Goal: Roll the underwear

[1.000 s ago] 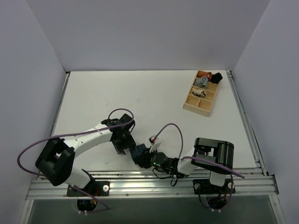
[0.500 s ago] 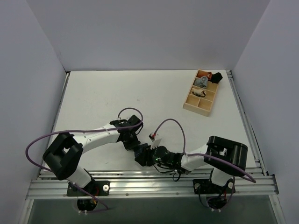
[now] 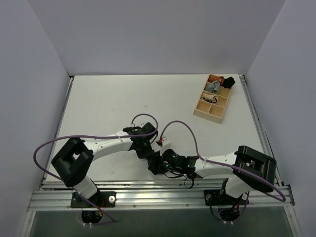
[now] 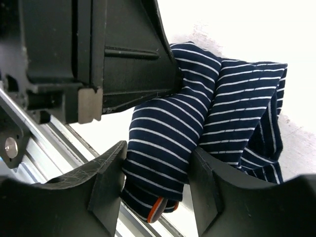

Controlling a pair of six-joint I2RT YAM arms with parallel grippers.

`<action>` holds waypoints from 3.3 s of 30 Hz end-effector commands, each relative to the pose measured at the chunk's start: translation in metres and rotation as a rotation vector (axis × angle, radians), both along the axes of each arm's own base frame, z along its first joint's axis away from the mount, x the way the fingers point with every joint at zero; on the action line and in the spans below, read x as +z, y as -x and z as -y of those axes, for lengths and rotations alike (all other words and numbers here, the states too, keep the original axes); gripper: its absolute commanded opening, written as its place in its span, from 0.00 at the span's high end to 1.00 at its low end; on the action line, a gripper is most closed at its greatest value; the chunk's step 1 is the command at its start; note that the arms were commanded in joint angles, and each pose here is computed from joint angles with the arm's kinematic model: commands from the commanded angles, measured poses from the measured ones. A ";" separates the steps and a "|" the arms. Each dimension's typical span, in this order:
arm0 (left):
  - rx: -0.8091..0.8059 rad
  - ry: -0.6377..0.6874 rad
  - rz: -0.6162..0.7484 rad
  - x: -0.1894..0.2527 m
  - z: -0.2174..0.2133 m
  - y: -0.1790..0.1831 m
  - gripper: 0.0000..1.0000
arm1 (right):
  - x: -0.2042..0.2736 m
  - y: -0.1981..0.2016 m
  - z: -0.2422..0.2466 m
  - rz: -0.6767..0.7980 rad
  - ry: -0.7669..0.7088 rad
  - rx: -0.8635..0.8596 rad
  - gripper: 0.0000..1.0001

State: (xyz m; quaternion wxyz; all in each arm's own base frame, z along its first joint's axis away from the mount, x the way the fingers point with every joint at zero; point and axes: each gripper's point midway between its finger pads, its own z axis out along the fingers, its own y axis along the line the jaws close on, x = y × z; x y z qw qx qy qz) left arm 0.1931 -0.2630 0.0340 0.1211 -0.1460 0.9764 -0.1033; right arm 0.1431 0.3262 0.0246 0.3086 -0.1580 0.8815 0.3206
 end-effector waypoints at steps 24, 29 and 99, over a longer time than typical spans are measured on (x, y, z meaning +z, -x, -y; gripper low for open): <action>0.083 0.005 -0.115 0.014 -0.034 0.014 0.48 | -0.089 0.032 0.051 0.096 0.284 -0.029 0.90; 0.043 0.049 -0.116 0.005 -0.024 0.011 0.47 | -0.089 0.033 0.050 0.100 0.289 -0.022 0.90; -0.014 -0.020 -0.060 -0.028 -0.023 0.024 0.98 | 0.014 0.036 0.045 -0.009 -0.034 -0.056 0.66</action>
